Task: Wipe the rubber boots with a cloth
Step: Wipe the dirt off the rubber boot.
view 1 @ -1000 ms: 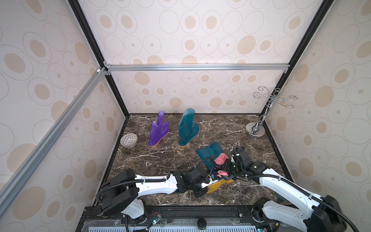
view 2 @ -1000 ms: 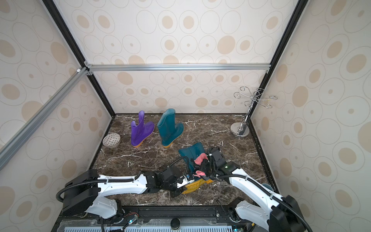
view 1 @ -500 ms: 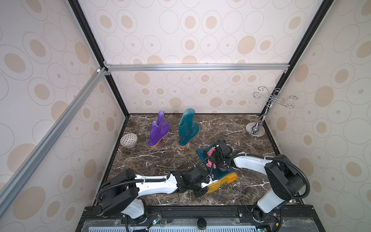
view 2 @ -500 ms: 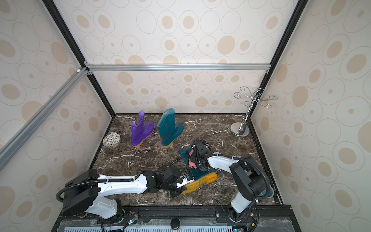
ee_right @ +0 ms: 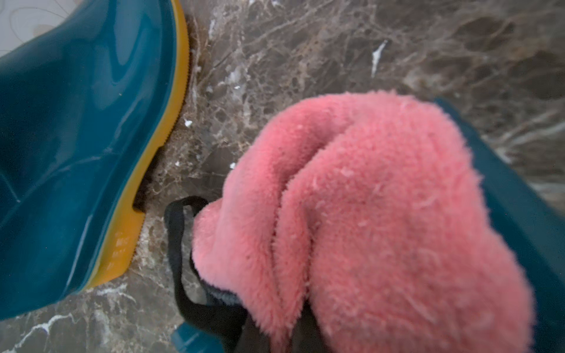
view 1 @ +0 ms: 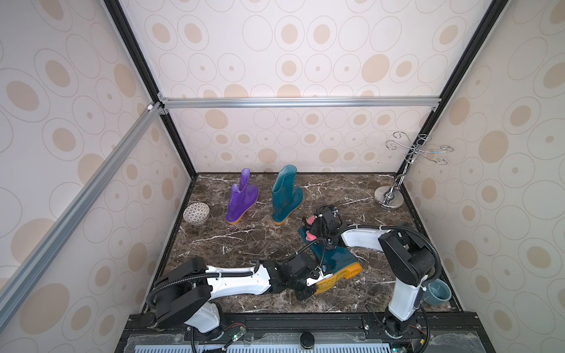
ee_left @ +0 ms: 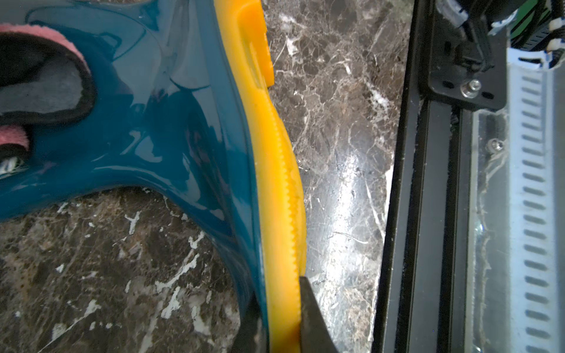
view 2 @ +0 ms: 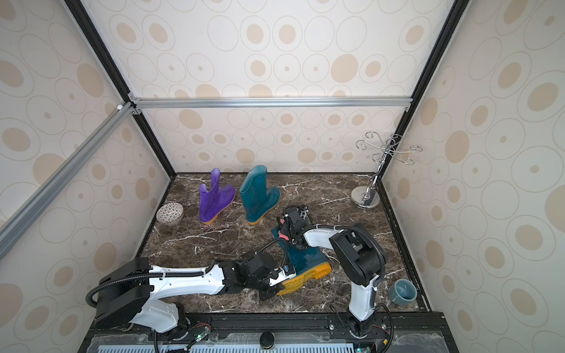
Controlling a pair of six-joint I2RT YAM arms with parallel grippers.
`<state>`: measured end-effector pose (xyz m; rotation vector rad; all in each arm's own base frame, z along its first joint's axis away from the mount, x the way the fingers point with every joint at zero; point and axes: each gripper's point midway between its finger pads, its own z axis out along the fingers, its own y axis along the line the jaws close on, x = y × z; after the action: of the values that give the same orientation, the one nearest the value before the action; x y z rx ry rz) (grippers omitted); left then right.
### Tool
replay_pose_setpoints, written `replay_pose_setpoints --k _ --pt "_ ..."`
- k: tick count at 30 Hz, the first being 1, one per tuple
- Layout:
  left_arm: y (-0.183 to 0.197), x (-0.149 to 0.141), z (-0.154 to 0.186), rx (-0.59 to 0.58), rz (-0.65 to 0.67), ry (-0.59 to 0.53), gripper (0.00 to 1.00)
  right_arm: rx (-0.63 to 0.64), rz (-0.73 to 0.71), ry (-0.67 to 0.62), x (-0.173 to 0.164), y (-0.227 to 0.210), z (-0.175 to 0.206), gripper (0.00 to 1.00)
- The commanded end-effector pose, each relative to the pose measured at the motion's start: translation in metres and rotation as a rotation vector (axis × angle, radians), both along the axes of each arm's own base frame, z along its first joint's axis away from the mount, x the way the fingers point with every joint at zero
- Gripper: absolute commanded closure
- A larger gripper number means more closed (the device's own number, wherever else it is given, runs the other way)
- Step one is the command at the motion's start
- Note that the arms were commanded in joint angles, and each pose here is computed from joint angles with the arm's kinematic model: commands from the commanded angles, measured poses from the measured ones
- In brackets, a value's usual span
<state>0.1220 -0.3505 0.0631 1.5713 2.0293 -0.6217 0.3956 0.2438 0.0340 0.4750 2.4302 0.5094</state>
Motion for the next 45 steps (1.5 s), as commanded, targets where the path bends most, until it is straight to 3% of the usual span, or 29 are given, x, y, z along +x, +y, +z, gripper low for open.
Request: replay_pose_setpoints --k 1,6,14,17,24,28,32,34,36,40,45 --pt "0.023 -0.014 -0.026 0.117 -0.030 0.045 1.00 0.094 -0.018 0.025 -0.015 0.004 -0.004 1.00" --pt "0.023 -0.010 -0.020 0.108 -0.019 0.015 1.00 0.061 0.016 0.070 -0.074 -0.026 0.019 1.00" --pt "0.022 -0.008 -0.013 0.096 -0.019 -0.005 1.00 0.067 0.145 0.264 -0.169 -0.051 0.018 1.00" --pt "0.022 -0.007 -0.011 0.089 -0.019 -0.009 1.00 0.095 0.167 0.303 -0.185 -0.048 0.015 1.00" --pt "0.021 -0.009 -0.013 0.094 -0.027 0.003 1.00 0.134 0.225 0.263 -0.146 -0.006 0.009 1.00" --pt "0.022 -0.011 -0.014 0.096 -0.027 0.010 1.00 0.179 0.172 0.198 -0.109 0.008 0.007 1.00" --pt "0.021 -0.011 -0.015 0.098 -0.028 0.016 1.00 0.120 0.165 0.214 -0.075 0.017 -0.019 1.00" --pt "0.022 -0.012 -0.015 0.099 -0.029 0.015 1.00 0.176 0.139 0.247 -0.063 0.024 -0.028 1.00" --pt "0.022 -0.013 -0.015 0.096 -0.030 0.016 1.00 0.237 0.115 0.182 -0.044 0.030 -0.028 1.00" --pt "0.022 -0.013 -0.018 0.104 -0.030 0.020 1.00 0.167 0.096 0.122 -0.023 0.025 -0.017 1.00" --pt "0.021 -0.013 -0.019 0.113 -0.032 0.017 1.00 0.173 0.014 0.074 -0.018 0.001 -0.003 1.00"
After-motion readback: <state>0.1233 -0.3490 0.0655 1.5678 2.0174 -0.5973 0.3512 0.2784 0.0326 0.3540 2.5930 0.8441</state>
